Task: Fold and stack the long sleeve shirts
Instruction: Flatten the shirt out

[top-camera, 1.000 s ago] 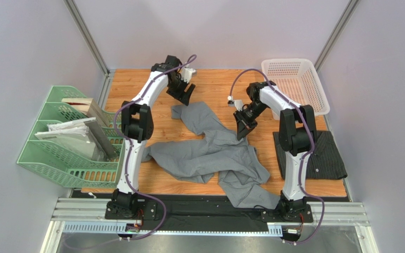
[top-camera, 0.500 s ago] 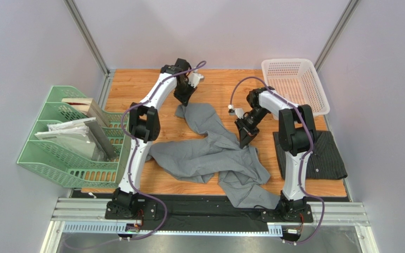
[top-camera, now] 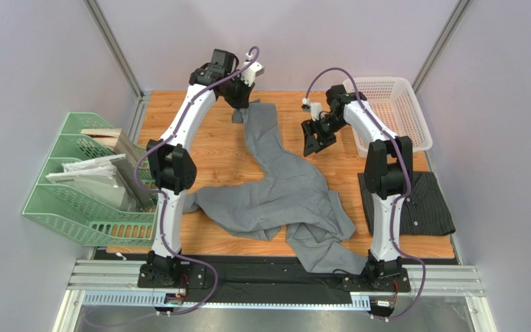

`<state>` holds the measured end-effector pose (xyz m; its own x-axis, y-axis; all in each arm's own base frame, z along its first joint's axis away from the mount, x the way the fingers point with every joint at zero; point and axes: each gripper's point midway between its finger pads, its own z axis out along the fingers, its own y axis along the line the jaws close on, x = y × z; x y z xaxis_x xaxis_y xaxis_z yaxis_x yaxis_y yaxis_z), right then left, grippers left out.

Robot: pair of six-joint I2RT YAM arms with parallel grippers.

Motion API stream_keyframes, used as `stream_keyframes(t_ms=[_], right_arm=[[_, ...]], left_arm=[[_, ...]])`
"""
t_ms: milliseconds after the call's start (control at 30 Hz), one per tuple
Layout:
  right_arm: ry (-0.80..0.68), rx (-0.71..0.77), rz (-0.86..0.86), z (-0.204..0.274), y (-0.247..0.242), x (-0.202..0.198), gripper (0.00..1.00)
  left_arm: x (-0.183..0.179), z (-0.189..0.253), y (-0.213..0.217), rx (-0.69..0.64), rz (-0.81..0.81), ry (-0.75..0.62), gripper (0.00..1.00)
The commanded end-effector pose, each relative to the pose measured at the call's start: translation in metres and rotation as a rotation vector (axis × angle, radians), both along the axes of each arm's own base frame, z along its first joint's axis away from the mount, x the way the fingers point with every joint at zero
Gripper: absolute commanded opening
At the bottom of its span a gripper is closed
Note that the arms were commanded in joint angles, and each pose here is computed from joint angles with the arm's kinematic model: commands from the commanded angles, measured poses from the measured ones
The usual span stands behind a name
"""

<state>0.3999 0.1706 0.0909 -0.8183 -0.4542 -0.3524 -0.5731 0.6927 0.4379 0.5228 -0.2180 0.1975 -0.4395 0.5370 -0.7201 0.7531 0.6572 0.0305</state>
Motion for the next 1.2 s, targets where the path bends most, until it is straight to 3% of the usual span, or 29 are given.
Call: stream_keyframes(t_ms=[0, 133, 300, 433, 500, 633, 733, 900, 1033, 1167], right_arm=[[-0.074, 0.038, -0.052, -0.017, 0.018, 0.048, 0.65], [-0.086, 0.049, -0.004, -0.032, 0.037, 0.061, 0.65], [-0.048, 0.027, 0.039, -0.059, 0.049, 0.046, 0.63], [-0.034, -0.044, 0.038, -0.078, 0.051, 0.04, 0.43], [-0.026, -0.075, 0.043, -0.085, 0.049, 0.038, 0.42], [0.011, -0.18, 0.075, -0.1, 0.046, 0.023, 0.47], [0.039, -0.251, 0.034, -0.104, 0.038, 0.013, 0.55], [0.002, -0.314, -0.044, -0.109, 0.027, 0.014, 0.6], [0.043, -0.29, -0.042, -0.114, 0.031, 0.01, 0.59], [0.112, -0.106, -0.049, -0.104, 0.051, 0.004, 0.62]], left_arm=[[0.003, -0.001, -0.006, -0.019, -0.015, -0.013, 0.0], [0.008, -0.003, -0.005, -0.011, -0.001, -0.02, 0.0], [0.01, 0.0, -0.002, -0.005, 0.012, -0.033, 0.0], [0.013, 0.01, 0.0, -0.023, 0.025, -0.055, 0.0], [0.014, 0.02, 0.0, -0.043, 0.03, -0.066, 0.0], [0.009, 0.042, -0.004, -0.083, 0.012, -0.096, 0.0], [0.002, 0.062, -0.007, -0.122, -0.01, -0.119, 0.0], [-0.026, 0.097, -0.021, -0.255, -0.119, -0.147, 0.0], [-0.047, 0.137, -0.037, -0.36, -0.254, -0.237, 0.0], [-0.059, 0.159, -0.04, -0.409, -0.298, -0.297, 0.0]])
